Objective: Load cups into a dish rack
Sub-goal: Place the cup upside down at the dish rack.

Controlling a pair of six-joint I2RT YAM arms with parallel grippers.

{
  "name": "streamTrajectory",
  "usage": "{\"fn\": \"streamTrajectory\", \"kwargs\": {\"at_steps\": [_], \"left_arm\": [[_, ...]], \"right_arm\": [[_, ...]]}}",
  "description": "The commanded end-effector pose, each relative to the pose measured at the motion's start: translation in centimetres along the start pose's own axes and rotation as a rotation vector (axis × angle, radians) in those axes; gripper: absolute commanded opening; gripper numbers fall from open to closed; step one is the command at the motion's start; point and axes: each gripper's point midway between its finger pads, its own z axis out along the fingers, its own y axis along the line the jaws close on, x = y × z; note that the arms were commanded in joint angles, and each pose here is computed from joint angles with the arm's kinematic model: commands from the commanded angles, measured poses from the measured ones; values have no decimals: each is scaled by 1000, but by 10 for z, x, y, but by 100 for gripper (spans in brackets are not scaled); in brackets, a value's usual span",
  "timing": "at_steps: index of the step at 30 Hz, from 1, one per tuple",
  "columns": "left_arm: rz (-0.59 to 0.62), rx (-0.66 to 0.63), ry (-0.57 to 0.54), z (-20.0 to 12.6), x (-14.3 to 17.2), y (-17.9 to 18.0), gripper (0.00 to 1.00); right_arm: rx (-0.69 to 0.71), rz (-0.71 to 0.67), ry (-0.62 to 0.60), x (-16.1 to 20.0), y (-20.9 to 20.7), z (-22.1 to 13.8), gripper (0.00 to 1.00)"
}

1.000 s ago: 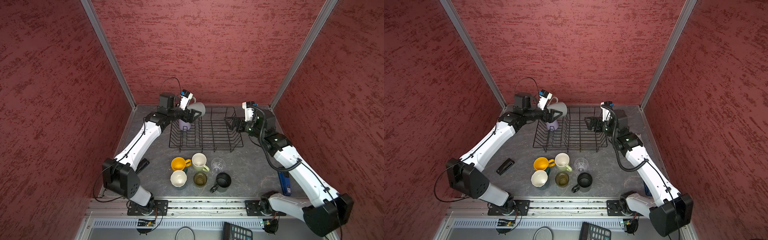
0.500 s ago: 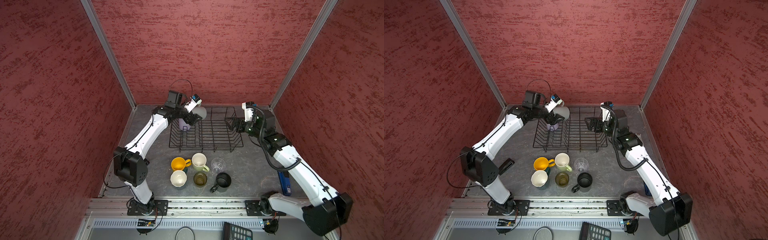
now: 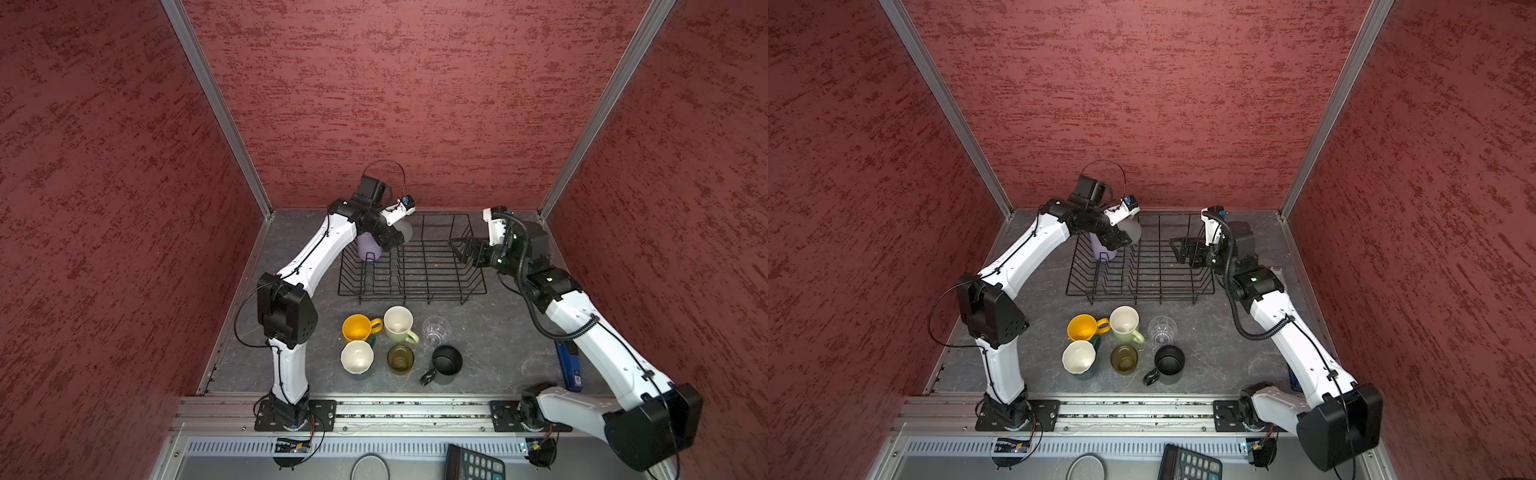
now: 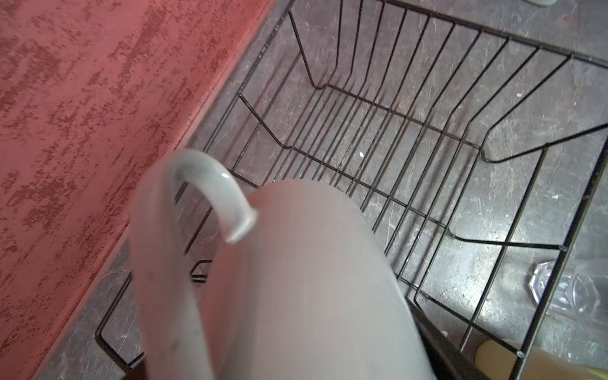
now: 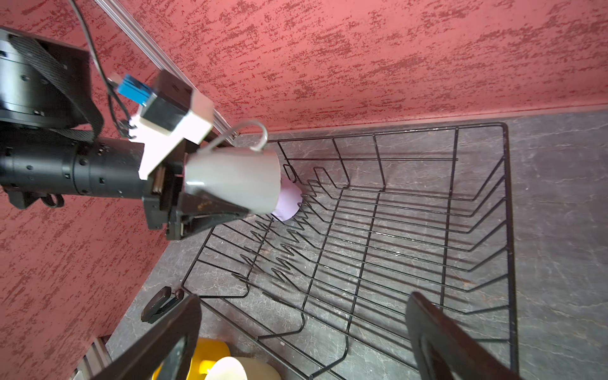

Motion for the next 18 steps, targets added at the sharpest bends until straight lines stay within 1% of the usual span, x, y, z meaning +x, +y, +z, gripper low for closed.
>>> {"fn": "streamTrajectory", "kwargs": {"at_steps": [1,5,8,18], "left_arm": [[45,-24,11,-2,-7,6,0],[3,-11,89,8,2,10,0],[-13,-5,124,18,8,12,0],[8,9,157,38,18,13,0]], "right_arm": [[-22,7,5,2,-1,4,98],[-29,12,8,3,-2,5,98],[-32,14,11,4,-3,5,98],[-39,30,22,9,-6,8,98]]}}
